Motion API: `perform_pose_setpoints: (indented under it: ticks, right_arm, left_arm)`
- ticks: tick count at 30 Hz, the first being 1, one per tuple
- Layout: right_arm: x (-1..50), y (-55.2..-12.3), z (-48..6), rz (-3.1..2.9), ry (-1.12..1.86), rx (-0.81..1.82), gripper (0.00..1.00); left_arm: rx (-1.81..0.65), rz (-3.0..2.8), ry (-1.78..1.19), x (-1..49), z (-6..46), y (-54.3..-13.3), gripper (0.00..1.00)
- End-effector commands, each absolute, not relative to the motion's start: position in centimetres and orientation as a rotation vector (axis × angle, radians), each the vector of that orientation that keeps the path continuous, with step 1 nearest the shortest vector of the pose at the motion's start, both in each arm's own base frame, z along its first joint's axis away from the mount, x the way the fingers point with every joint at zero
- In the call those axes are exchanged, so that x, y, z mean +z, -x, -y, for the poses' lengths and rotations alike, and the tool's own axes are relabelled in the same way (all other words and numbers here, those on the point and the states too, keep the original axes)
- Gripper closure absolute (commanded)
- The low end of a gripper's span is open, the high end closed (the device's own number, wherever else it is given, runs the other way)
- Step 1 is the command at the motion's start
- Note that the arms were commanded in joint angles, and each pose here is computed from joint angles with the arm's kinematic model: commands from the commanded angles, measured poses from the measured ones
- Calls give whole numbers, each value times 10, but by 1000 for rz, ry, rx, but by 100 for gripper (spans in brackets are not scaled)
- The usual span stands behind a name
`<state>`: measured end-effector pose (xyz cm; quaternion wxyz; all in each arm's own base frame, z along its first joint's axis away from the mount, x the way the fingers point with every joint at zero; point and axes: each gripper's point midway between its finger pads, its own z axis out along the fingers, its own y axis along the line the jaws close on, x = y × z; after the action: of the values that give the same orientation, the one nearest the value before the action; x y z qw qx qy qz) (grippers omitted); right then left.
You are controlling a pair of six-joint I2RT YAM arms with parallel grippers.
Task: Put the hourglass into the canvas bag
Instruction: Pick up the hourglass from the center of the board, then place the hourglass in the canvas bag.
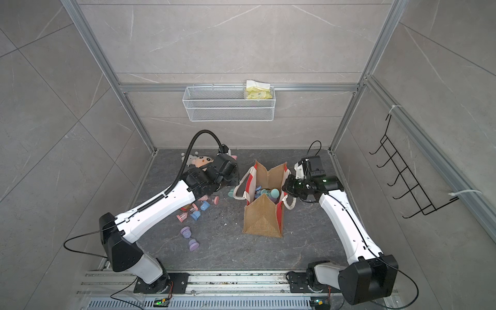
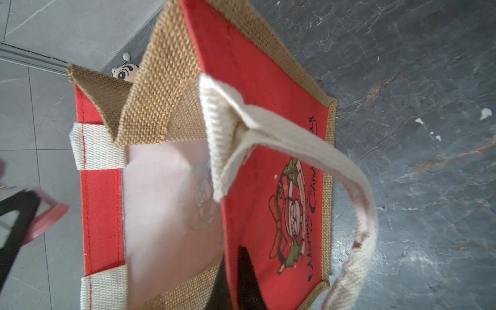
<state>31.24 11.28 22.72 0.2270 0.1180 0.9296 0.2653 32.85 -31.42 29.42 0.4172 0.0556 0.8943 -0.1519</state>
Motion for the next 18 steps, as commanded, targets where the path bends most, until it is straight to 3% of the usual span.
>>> perform_pose_setpoints:
  ticks: [1, 7, 18]
  right_arm:
    - [251, -315, -115, -2476, -241, 754, 100]
    - [262, -315, -116, -2434, -200, 760, 100]
    - [274, -313, -127, -2381, -132, 853, 100]
  left_arm:
    - [-485, -2104, -330, 341, 350, -312, 84]
    - [-678, -2143, -565, 326, 413, -287, 86]
    - [-583, -2184, -828, 273, 433, -292, 87]
